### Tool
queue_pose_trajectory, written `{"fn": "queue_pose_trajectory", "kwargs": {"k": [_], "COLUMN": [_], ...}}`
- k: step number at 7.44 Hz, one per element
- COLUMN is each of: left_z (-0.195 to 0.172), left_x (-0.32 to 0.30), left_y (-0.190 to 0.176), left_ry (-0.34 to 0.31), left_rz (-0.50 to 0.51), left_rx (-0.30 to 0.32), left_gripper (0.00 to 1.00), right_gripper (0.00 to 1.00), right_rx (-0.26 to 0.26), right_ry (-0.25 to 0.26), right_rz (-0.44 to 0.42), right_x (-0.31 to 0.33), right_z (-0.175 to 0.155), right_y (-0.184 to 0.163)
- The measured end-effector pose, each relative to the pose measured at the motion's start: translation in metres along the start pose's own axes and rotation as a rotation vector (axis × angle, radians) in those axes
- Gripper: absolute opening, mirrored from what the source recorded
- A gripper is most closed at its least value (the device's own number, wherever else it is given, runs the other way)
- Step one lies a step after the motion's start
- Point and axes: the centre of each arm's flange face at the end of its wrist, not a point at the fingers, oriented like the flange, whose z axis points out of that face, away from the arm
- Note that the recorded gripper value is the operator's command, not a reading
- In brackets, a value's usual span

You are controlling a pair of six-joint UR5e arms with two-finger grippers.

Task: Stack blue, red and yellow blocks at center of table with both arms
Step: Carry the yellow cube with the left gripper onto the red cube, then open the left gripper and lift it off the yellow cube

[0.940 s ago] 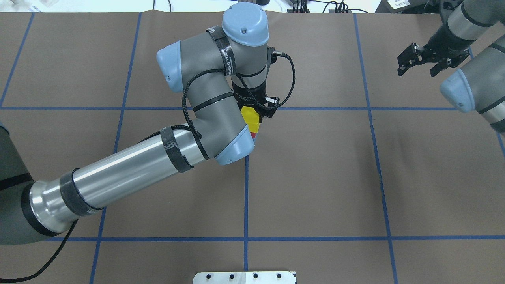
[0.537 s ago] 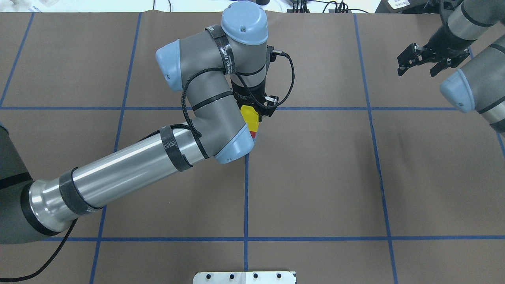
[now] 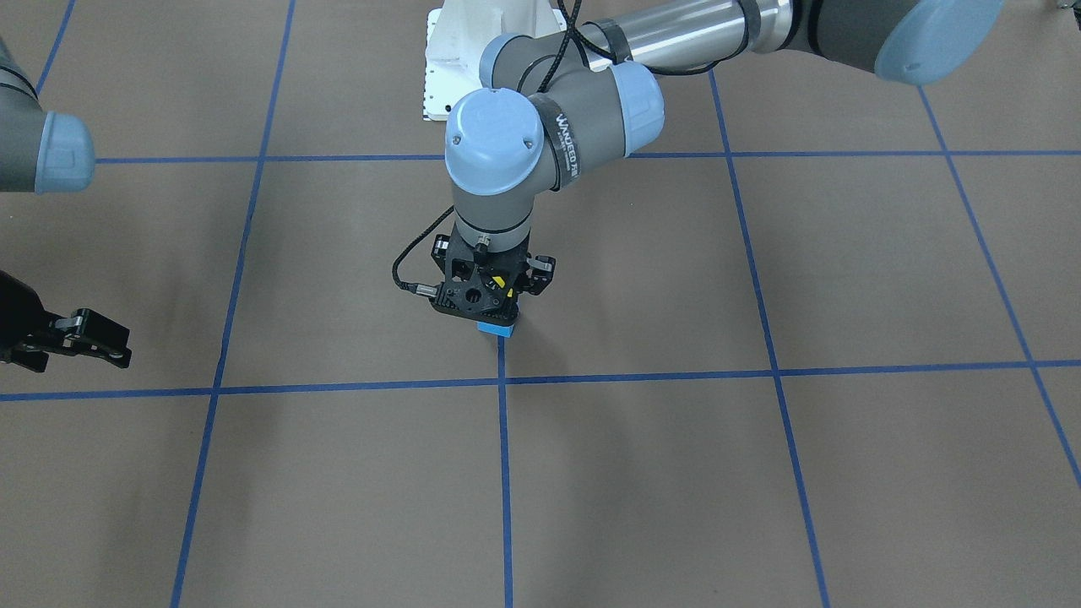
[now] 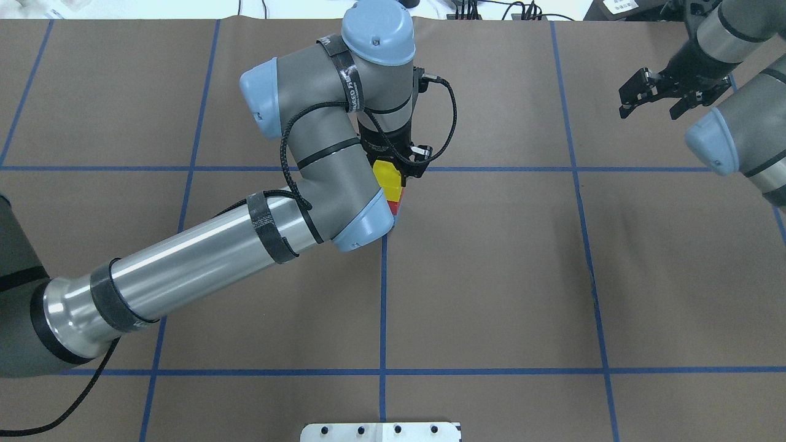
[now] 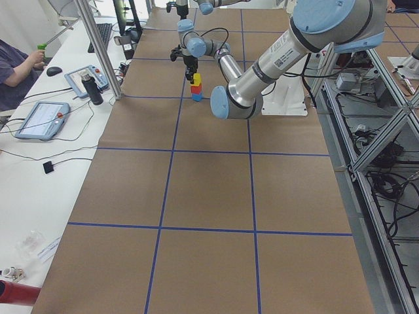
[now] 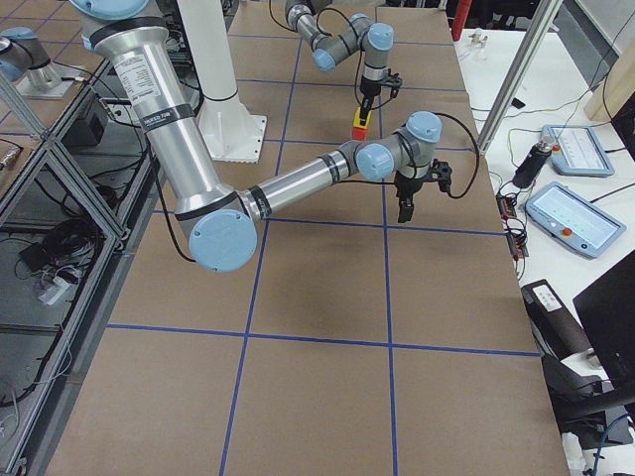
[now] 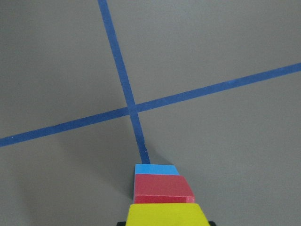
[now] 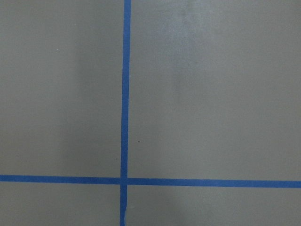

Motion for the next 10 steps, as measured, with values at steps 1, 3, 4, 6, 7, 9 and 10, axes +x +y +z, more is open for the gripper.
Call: {"fn": "queue_pose_trajectory", "kwargs": {"k": [1,3,4,6,7,9,10], "left_z": [0.000,0.002,0.003,0.002,0.001,-0.006,-0.025], "left_x": [-0.001,-0.003,-0.003,0.001,0.002,-0.005,-0.021], "left_y": [-0.001,-0.001,-0.001,-0.001,-0.001,-0.007,-0.020], "left_ry": [-0.001,-0.004,0.002,0.032,0.038,0.037,0.035], "left_rz": [-0.002,-0.008,-0.016,-0.051,-0.062,-0.080,-0.099], "left_rx": [0.001,-0.002,0.003,0.025,0.030,0.039,0.056], "left_gripper": [0.12,1.00,1.00,1.00,1.00,1.00,1.00], "right_gripper": [0.99,0.99,0.99,0.99,0.99,0.99,0.99], "right_rx": [0.000,0.000,-0.001,-0.001,0.001,0.005,0.010], "right_ry": [0.000,0.000,0.001,0.002,0.003,0.001,0.002], "right_rz": [0.000,0.000,0.001,-0.005,-0.006,-0.005,-0.014], "right_x": [0.000,0.000,0.001,0.003,0.005,0.007,0.012], "right_z": [0.000,0.000,0.001,0.000,-0.001,-0.004,-0.008], "right_y": [0.000,0.000,0.000,-0.001,-0.001,-0.003,-0.005]}}
